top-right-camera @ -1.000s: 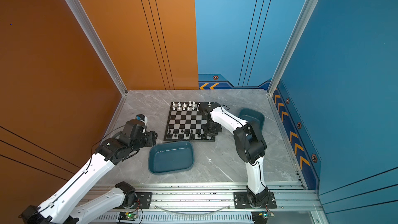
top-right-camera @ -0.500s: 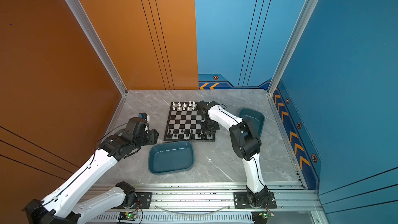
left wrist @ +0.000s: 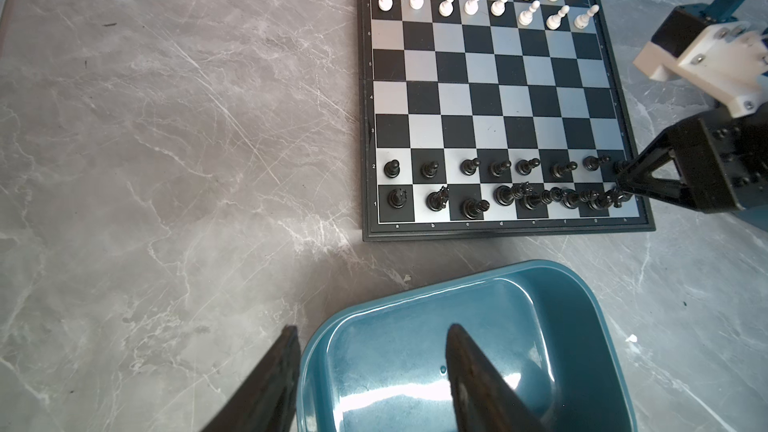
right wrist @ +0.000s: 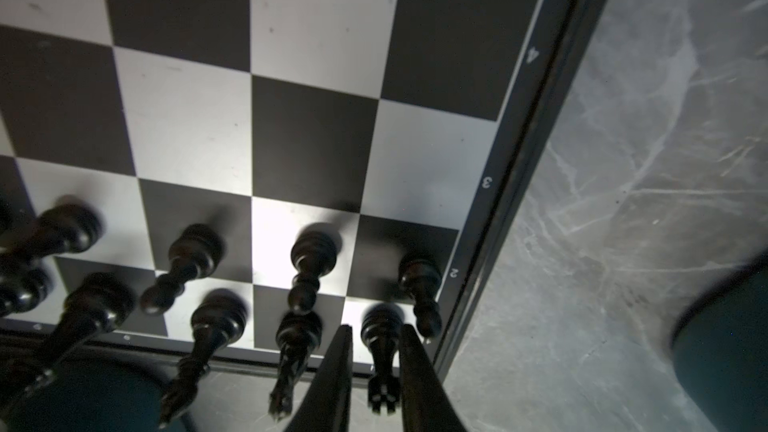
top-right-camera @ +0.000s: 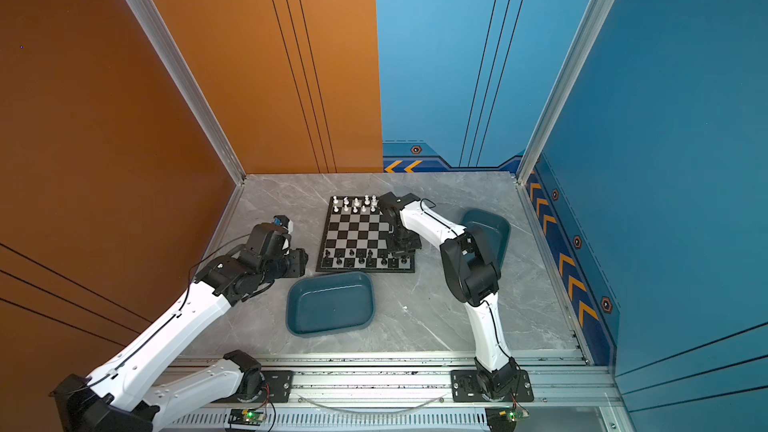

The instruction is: Set up the chess pieces on the board

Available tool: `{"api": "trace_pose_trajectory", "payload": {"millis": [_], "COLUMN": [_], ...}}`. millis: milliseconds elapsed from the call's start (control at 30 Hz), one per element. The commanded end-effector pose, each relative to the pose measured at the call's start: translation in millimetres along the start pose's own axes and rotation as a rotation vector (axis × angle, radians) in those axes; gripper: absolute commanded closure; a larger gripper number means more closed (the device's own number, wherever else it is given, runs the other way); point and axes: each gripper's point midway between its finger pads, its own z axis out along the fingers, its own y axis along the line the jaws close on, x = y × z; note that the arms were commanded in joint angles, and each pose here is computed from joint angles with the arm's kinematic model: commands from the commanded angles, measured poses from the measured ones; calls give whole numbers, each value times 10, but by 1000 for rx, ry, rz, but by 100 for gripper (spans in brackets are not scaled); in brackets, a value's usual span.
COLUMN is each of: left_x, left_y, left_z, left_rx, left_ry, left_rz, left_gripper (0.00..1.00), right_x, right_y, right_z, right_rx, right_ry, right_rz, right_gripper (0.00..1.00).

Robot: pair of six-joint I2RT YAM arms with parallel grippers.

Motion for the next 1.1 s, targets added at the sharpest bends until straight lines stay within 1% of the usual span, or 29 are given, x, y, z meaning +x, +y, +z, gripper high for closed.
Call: {"api": "trace_pose_trajectory", "payload": {"millis": [0,200,367,567,1067], "left_x": [-136,-152,-146,-139,-85], "left_y": [-43,-65,-75,-65,-26], "left_z": [-43,-13,9,-16,-60], "left_rx": [20,28,33,34,37], "left_ry": [-30,-35,-34,-42,-47], "left_rz": [5,4,1,-2,-8], "left_gripper": [42,43,43,43,44], "right_x": [65,58,106,135,229], "right_y": [5,-16,-55,-50,-69], "right_z": [-113,-239,-158,-123,-102], "right_rx": [-11,-6,12,23,36], "right_ry": [21,-2,23,29,40], "right_rz": [16,16,9,1,15], "right_gripper": [74,72,73,81,81]}}
